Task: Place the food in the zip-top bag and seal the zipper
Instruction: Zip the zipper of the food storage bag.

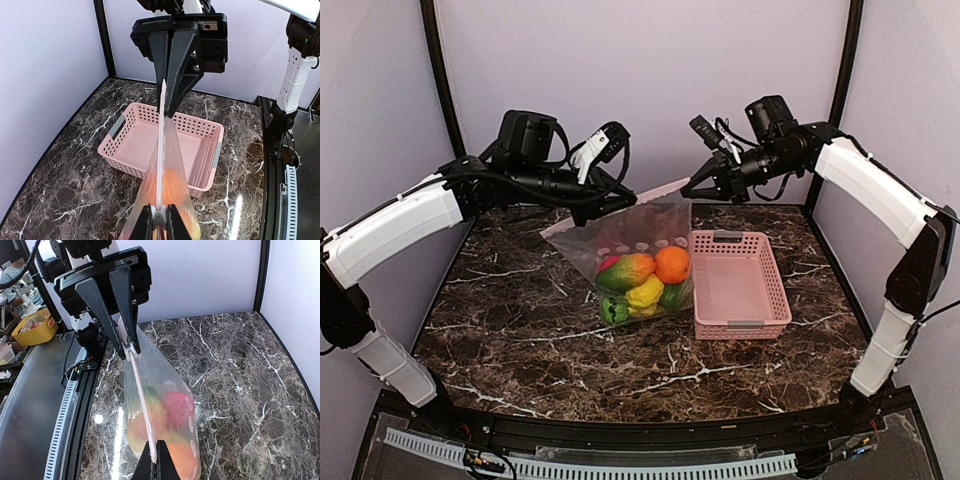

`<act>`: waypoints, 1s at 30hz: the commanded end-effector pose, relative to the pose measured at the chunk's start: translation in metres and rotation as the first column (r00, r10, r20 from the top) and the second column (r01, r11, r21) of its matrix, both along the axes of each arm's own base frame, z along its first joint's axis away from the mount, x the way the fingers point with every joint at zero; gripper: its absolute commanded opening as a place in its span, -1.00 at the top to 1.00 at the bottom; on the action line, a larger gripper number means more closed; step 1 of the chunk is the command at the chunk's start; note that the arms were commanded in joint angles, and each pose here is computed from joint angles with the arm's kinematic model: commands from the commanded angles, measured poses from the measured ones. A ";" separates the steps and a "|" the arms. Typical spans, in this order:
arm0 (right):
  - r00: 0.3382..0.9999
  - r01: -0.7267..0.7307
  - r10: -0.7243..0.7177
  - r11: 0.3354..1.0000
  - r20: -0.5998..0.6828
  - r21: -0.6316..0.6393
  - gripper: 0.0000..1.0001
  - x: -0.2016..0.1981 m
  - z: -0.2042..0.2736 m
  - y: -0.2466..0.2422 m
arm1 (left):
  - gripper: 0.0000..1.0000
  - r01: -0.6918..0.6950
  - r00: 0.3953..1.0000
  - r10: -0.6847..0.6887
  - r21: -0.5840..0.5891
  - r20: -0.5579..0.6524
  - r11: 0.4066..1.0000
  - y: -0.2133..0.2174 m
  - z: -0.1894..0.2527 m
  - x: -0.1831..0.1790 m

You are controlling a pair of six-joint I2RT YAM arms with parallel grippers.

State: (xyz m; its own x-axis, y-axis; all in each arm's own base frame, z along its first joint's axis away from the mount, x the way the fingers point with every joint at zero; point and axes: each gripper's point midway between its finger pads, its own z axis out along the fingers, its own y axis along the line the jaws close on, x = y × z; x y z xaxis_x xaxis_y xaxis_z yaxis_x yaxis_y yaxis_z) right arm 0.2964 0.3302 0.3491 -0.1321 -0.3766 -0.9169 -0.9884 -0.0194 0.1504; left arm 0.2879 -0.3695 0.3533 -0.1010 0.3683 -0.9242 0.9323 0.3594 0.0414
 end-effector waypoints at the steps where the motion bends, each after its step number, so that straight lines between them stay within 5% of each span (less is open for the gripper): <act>1: 0.996 0.056 -0.058 0.998 0.065 0.039 1.00 0.010 0.021 -0.019 | 0.99 -0.054 0.998 0.055 0.042 -0.027 0.998 0.033 -0.004 -0.010; 30: 0.995 0.103 -0.103 0.995 -0.001 0.017 1.00 0.038 -0.011 -0.026 | 0.99 -0.200 0.972 0.208 0.080 -0.108 0.977 0.101 -0.059 -0.036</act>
State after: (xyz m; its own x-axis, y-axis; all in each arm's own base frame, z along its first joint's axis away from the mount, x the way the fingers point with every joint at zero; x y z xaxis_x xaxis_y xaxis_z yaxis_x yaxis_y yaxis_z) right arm 0.3166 0.3142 0.3327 -0.1795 -0.3696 -0.9117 -0.9832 0.0356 0.1791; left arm 0.2564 -0.2866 0.3108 -0.2245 0.3641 -0.9039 0.8658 0.5003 -0.0135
